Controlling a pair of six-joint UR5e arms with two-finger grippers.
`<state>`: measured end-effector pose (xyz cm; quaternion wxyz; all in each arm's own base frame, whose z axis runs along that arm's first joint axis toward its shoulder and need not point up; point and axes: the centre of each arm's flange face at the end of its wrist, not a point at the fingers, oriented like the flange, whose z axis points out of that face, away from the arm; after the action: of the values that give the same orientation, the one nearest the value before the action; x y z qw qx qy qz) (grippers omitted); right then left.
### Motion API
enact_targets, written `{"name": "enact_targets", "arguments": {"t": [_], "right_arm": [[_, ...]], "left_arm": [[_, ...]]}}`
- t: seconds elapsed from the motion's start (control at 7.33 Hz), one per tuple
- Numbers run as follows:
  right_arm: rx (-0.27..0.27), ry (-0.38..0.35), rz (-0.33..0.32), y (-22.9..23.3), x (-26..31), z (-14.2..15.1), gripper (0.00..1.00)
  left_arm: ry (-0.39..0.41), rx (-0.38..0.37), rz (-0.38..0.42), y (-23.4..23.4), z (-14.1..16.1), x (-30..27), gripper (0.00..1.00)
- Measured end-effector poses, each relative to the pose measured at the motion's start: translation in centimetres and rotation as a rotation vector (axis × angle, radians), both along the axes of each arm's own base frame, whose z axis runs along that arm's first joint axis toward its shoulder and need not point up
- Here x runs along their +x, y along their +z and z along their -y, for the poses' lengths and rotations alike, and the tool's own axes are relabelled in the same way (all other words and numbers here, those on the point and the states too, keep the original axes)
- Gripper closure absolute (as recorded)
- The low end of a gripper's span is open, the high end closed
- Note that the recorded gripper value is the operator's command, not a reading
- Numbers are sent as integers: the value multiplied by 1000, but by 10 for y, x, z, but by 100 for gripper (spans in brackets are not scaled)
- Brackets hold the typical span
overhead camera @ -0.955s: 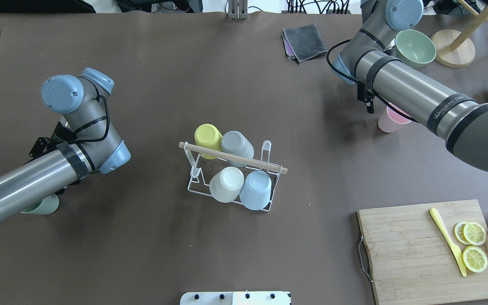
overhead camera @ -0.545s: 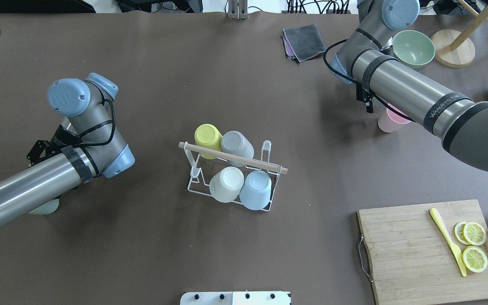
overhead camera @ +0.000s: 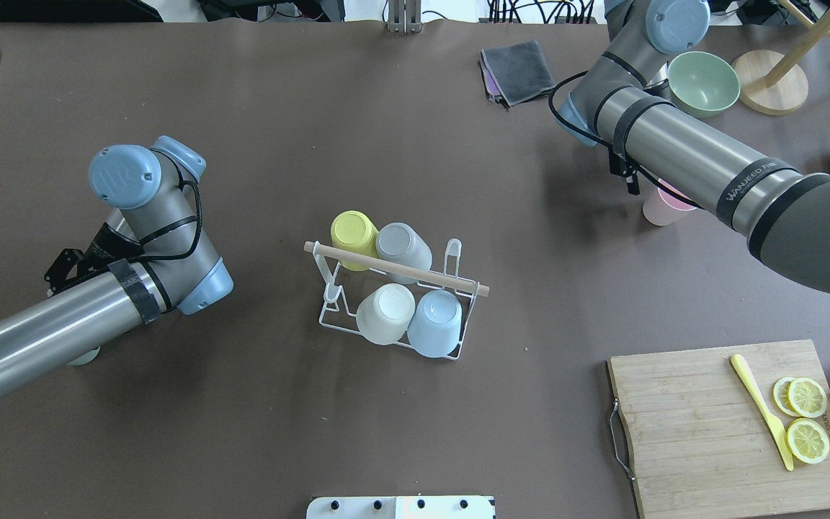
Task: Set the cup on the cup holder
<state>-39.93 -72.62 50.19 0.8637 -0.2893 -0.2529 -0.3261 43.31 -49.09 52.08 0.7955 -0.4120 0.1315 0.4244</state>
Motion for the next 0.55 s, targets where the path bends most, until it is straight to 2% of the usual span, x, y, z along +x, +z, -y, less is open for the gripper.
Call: {"name": "enact_targets", "arguments": {"t": [0.55], "right_arm": [[-7, -28, -28, 9, -6, -8, 0]], "left_arm": [[58, 30, 37, 9, -4, -3, 8]]}}
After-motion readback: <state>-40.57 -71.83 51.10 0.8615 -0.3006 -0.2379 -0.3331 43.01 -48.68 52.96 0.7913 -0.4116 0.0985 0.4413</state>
